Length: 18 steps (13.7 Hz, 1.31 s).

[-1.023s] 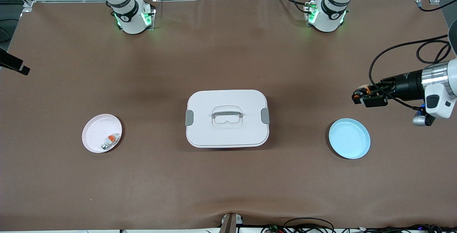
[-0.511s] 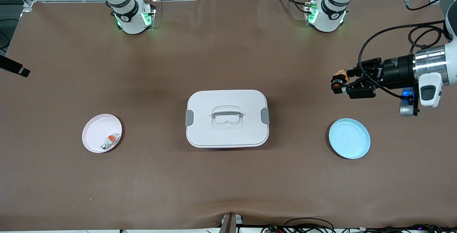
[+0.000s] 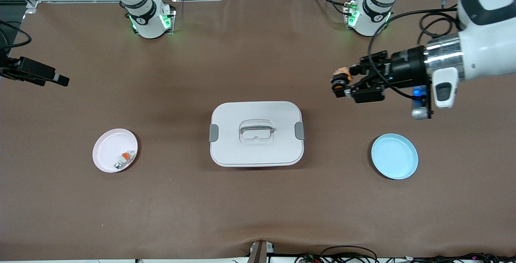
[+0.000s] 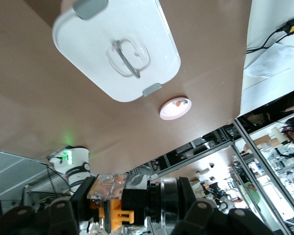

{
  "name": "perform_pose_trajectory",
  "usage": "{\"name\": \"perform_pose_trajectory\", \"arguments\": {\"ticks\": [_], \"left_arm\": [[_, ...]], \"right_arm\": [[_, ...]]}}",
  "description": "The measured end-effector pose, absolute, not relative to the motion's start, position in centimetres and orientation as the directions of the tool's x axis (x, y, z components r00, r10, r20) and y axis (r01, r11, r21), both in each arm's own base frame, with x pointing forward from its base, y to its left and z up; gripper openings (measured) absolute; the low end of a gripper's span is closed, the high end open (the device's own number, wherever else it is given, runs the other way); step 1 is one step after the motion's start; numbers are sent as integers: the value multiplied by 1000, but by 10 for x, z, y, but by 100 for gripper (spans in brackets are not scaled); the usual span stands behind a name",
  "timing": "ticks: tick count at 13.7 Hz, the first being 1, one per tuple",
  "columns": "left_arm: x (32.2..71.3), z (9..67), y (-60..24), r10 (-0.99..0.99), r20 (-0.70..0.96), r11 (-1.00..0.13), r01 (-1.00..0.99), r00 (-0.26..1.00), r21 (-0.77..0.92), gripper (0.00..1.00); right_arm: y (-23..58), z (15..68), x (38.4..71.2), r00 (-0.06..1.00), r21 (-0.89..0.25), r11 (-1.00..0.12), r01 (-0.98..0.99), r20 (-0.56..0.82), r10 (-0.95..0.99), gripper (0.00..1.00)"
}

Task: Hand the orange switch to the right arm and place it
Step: 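Lift the switch with the left gripper and carry it over the box, then move the right gripper toward the switch held by the left gripper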

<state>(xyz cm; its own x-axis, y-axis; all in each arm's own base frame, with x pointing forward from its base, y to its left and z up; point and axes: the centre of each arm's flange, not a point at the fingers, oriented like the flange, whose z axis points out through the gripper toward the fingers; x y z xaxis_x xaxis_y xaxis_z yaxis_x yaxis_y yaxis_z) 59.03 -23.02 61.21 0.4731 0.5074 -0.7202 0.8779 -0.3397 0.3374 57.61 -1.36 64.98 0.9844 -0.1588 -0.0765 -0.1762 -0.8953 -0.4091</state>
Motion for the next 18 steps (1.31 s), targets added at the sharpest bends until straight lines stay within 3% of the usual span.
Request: {"name": "perform_pose_trajectory", "arguments": {"ticks": [3,7,13,18], "left_arm": [[581,611,-272,510,-747,-309,901,427,304,72],[577,593,-316,528,-775,-254,936,347,245,72],[570,560,-380,532,-791,-203,952,304,230,72],[551,523,-437,574,-769,-205,959,281,197,72]], "right_arm": [[20,657,570,983,-505,-852,-137,35,-179,100],[81,645,531,968,-568,-819,-79,152,-199,100],[156,638,497,930,-625,-739,-251,54,-362,100],[250,602,470,879,-644,-679,-352,21,-476,100]]}}
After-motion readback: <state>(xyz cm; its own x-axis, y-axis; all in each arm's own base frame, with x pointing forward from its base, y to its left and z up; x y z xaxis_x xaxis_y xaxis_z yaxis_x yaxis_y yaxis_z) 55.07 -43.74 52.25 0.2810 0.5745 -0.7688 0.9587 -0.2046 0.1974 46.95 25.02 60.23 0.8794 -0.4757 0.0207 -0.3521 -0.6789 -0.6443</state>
